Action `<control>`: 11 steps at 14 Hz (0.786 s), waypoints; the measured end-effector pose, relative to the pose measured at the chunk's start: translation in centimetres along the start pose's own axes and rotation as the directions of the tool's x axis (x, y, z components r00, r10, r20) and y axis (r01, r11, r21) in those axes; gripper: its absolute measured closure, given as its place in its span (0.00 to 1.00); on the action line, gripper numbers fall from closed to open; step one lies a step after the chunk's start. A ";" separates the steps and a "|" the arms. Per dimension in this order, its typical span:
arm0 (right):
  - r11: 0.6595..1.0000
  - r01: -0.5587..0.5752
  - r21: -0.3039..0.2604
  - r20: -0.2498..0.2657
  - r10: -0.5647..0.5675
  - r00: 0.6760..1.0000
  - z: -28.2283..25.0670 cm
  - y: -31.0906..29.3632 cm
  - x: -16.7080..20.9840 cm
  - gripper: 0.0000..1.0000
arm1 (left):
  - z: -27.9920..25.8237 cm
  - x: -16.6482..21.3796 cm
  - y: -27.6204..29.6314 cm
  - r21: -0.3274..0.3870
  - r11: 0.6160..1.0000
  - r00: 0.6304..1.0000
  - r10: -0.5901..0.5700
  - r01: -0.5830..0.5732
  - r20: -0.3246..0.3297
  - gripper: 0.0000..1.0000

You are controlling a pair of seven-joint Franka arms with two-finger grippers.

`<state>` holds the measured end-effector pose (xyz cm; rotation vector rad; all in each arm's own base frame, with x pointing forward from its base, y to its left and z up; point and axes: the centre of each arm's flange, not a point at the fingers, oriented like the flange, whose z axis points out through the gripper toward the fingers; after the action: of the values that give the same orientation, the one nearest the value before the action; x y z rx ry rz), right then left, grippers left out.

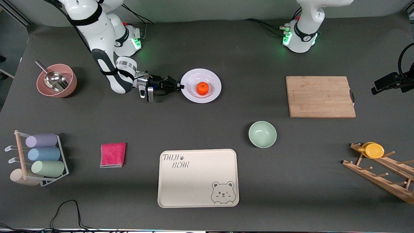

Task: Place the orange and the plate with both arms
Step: 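Move the right gripper to the plate rim and grip it, then carry the plate with the right gripper onto the bear tray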

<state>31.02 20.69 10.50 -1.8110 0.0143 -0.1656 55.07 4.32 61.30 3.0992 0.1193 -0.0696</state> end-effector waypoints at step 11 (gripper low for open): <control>0.983 -0.163 0.090 0.021 0.162 0.987 -6.2 -12.2 9.9 0.96 | -0.2 -0.1 -0.1 -0.001 1.000 1.000 -0.001 0.001 -0.004 0.00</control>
<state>39.09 16.72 24.80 -1.7113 0.1426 -0.0372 54.97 4.39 61.50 3.0988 0.1208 -0.0638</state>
